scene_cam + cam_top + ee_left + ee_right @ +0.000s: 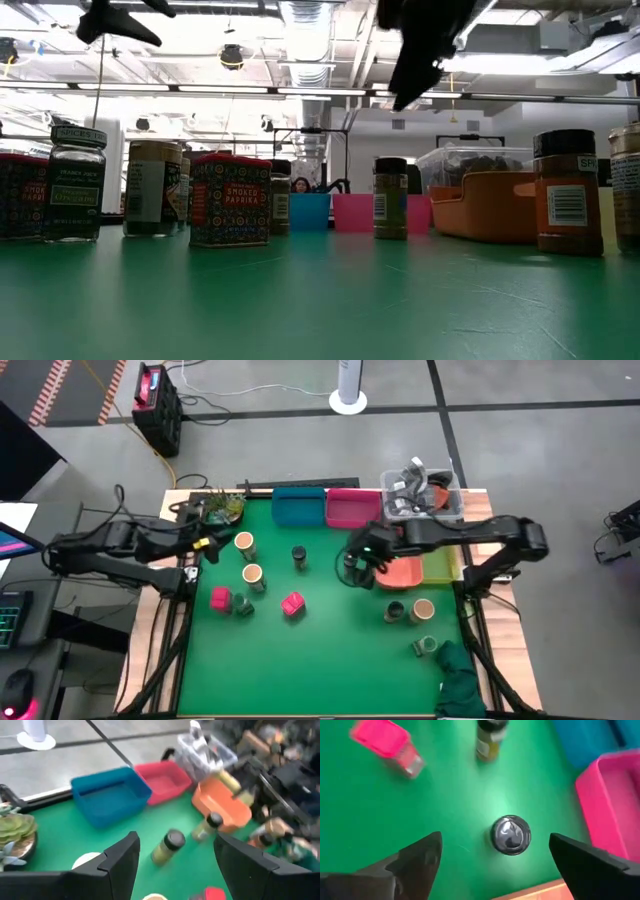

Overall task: Sort spices by type
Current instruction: Put the middle top black seasoning bottle into the yellow bin

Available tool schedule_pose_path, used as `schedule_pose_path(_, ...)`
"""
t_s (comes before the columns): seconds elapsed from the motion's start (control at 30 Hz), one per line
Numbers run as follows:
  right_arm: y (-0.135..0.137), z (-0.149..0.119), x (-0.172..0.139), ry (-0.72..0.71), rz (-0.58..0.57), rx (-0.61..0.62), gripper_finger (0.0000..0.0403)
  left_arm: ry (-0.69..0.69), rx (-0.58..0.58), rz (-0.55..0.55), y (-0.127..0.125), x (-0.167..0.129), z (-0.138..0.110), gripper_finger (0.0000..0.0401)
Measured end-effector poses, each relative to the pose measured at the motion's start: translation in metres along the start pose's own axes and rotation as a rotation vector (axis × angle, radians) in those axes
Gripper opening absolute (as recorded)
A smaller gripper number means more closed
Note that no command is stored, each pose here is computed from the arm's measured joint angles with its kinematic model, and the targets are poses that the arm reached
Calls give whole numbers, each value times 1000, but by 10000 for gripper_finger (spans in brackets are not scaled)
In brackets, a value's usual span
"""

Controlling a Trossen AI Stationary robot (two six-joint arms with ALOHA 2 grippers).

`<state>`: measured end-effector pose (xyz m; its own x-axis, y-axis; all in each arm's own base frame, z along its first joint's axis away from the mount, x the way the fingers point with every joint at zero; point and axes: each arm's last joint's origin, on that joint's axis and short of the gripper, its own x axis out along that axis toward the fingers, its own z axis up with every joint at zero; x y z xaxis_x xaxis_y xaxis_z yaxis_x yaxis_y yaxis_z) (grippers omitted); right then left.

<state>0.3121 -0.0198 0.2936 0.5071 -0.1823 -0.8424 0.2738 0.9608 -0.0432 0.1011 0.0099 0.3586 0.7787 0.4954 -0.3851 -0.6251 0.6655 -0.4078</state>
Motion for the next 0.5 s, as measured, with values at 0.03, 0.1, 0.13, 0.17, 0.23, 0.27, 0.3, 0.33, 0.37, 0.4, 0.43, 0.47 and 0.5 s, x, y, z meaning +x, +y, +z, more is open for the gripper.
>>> schedule_pose_path(0.03, -1, 3, 6, 27, -9, 3, 391, 21, 25, -6, -2, 3, -1, 242)
schedule_pose_path(0.1, -4, 8, 16, 75, -24, -1, 387, 70, 85, -12, -7, 12, -3, 242)
schedule_pose_path(0.13, -4, 10, 21, 96, -30, -8, 387, 92, 114, -8, -9, 17, -5, 242)
schedule_pose_path(0.17, -5, 12, 26, 110, -34, -9, 386, 115, 142, -6, -11, 22, -6, 242)
schedule_pose_path(0.23, -6, 14, 35, 130, -36, -5, 389, 159, 190, 4, -16, 34, -9, 242)
schedule_pose_path(0.27, -6, 14, 39, 141, -28, -2, 391, 180, 213, 6, -18, 40, -11, 242)
schedule_pose_path(0.3, -7, 15, 44, 154, -13, 11, 393, 204, 241, 9, -19, 45, -12, 242)
schedule_pose_path(0.33, -8, 15, 49, 170, 5, 26, 396, 228, 272, 7, -20, 50, -13, 242)
schedule_pose_path(0.37, -9, 14, 54, 188, 15, 40, 398, 247, 302, 6, -21, 56, -14, 242)
schedule_pose_path(0.4, -10, 13, 59, 208, 18, 48, 399, 265, 329, 6, -21, 61, -14, 242)
schedule_pose_path(0.43, -12, 12, 62, 226, 13, 52, 399, 284, 351, 5, -21, 67, -15, 242)
schedule_pose_path(0.47, -12, 10, 65, 247, 9, 52, 399, 299, 365, 7, -21, 72, -15, 242)
schedule_pose_path(0.5, -13, 9, 68, 264, 6, 52, 399, 307, 370, 9, -20, 76, -14, 242)
